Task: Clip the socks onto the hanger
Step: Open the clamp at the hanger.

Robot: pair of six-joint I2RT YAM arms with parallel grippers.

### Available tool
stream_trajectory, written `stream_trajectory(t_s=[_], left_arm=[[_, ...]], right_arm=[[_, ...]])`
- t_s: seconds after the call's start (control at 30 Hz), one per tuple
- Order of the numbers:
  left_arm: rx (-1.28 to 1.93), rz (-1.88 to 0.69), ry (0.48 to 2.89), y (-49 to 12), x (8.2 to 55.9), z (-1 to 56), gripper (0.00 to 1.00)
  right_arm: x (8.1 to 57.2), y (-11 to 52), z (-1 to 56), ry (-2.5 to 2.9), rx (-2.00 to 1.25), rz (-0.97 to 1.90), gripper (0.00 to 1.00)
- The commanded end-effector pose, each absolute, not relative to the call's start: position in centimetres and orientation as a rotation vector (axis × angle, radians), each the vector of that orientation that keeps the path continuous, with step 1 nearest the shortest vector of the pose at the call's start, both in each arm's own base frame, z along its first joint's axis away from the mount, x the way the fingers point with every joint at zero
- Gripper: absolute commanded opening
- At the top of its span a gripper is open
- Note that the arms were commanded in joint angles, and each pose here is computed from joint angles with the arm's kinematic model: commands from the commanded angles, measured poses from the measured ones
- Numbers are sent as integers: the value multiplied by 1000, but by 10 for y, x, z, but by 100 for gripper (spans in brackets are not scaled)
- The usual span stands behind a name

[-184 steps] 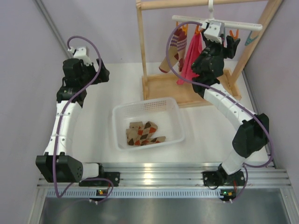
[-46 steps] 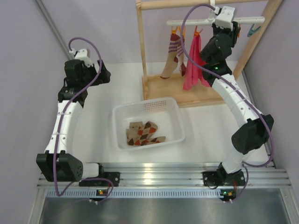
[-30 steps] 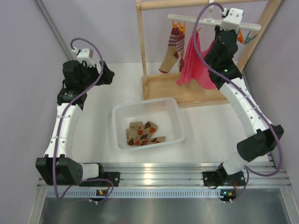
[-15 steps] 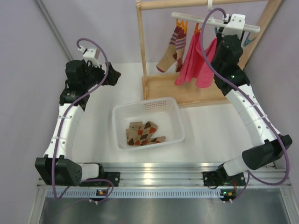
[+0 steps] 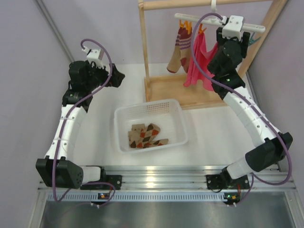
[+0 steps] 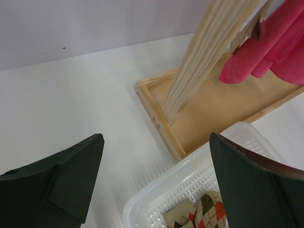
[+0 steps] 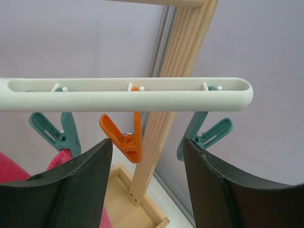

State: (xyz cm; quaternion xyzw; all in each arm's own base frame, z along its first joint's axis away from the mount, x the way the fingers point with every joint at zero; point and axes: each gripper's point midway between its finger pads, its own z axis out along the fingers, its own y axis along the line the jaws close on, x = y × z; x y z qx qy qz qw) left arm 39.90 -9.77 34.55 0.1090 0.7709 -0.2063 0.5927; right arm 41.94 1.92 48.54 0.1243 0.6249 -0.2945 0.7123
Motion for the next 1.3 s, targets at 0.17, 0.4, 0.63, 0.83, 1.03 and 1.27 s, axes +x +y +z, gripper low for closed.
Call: stream_trajectory(t_s=[0.17,0.4,0.63,0.83,1.03,1.27], left_arm=[[266,-471,1714,-101,409,368,98],[261,-461,1703,-100,411,372,98],[259,-461,1709,-99,412,370,98],[253,-464,1719,-99,412,366,98],[249,-468,1723,-100,413,365,98],[256,-465,1713,-101,410,369,98]], right_arm=[[420,13,512,1280,340,-684,60],[435,11,513,1249,356,-694,60],[443,3,521,1209,372,-708,62],[445,-2,527,1187,389,-711,60],[446,0,528,1186,392,-686,44],[446,1,530,1200,407,-658,24]])
